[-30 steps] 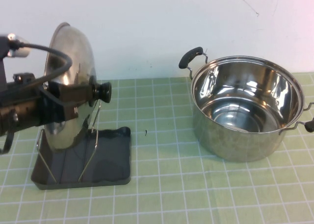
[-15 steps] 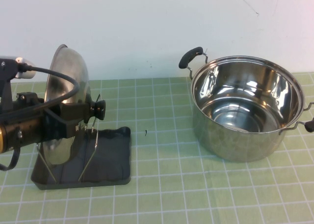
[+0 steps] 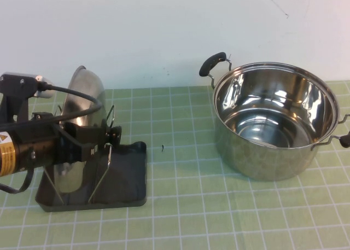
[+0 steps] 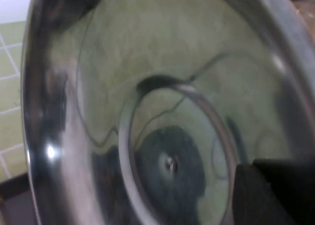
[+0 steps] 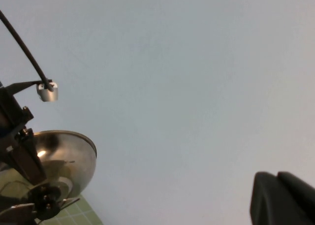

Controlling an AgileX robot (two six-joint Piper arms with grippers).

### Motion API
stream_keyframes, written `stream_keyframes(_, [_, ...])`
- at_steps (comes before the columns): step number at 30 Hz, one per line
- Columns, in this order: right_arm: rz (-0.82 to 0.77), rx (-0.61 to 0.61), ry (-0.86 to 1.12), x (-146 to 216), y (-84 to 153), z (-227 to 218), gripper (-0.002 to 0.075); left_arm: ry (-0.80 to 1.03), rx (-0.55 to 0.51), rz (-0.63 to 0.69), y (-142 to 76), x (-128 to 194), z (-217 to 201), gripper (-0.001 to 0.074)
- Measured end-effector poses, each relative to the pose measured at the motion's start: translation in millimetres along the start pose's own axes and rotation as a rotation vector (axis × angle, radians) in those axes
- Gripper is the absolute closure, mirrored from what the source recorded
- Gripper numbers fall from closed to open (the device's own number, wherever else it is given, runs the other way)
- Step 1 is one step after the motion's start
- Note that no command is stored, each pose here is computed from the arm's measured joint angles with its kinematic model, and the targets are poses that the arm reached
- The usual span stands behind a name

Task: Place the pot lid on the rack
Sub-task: Place the pot lid on the pot rack

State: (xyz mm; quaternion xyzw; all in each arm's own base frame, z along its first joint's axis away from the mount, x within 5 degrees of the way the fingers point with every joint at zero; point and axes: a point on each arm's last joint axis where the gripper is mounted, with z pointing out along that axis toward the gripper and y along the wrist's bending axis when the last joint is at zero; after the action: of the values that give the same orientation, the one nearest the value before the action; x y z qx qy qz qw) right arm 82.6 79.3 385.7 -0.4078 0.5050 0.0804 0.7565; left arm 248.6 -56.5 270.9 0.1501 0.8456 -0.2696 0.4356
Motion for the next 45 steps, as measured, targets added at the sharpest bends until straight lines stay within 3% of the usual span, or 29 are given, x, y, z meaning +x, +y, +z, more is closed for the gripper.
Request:
stream_keyframes(3, [0.002,0.000,0.000,0.0,0.0,0.0,0.0726,-0.008,-0.018,-0.003,1.9,-0.7,0.3,0.0540])
stream_keyframes(8, [0.032,0.000,0.000,0.0,0.0,0.0,0.0726,-0.015,-0.033,-0.004,3.2,-1.3,0.3,0.0336])
stream_keyframes(11, [0.044,0.000,0.000,0.0,0.0,0.0,0.0726,-0.016,-0.033,0.016,3.2,-1.4,0.3,0.0294])
stream_keyframes(31, [0.048,0.019,0.007,0.7,-1.8,0.0,0.0726,-0.102,-0.150,0.072,3.5,-12.0,-15.4,0.0279])
stream_keyframes(39, [0.052,0.142,0.054,5.2,-12.7,-1.1,0.0726,-0.179,-0.183,0.139,-7.2,-20.9,-35.0,0.0281])
stream_keyframes(45, [-0.047,0.259,0.116,9.8,-23.4,-3.7,0.0726,-0.307,-0.295,0.217,-17.4,-32.2,-65.3,0.0377])
